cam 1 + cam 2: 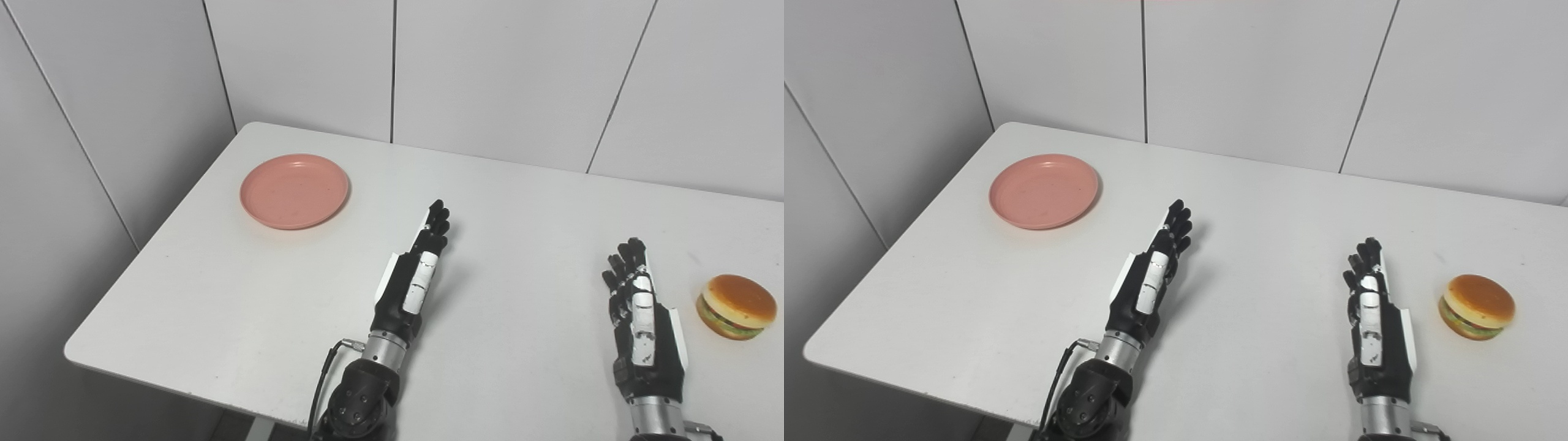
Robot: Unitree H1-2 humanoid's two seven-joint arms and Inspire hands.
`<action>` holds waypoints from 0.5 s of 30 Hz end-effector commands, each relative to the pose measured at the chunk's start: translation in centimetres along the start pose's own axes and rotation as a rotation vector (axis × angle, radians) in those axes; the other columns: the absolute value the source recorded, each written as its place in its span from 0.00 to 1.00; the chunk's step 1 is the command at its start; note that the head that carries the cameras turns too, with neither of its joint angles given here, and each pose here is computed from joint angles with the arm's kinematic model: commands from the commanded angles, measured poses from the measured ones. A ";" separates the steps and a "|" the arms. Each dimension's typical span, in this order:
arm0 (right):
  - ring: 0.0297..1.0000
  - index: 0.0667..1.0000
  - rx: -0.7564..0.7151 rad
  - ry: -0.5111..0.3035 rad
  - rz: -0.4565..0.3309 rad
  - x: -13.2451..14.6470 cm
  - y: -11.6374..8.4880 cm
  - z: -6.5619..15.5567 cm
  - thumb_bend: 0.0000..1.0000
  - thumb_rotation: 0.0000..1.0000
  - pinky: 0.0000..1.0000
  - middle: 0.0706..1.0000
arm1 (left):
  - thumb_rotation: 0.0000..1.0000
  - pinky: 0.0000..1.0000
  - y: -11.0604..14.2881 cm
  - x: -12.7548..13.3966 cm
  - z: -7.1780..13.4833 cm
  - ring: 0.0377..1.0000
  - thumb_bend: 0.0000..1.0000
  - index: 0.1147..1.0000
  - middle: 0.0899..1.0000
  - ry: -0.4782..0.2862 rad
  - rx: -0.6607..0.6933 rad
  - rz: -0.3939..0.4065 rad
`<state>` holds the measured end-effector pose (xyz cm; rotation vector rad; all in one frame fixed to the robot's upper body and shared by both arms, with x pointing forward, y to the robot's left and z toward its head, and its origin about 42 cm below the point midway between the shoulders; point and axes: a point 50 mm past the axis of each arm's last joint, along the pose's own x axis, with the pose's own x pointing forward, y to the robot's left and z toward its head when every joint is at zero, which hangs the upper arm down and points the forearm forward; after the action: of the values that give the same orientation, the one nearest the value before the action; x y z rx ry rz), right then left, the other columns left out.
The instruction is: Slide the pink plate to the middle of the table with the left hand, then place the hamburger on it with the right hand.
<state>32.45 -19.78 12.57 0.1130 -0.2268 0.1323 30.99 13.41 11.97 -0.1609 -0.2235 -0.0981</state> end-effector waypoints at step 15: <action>1.00 1.00 0.022 0.033 -0.017 -1.4 0.6 -1.9 0.61 0.99 1.00 1.00 | 1.00 0.86 3.9 3.1 7.4 0.86 0.89 0.85 0.87 -0.180 0.043 0.023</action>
<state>32.47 -19.55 12.45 0.1133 -0.2227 0.1325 31.97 18.01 16.72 -0.1352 -0.3034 -0.0515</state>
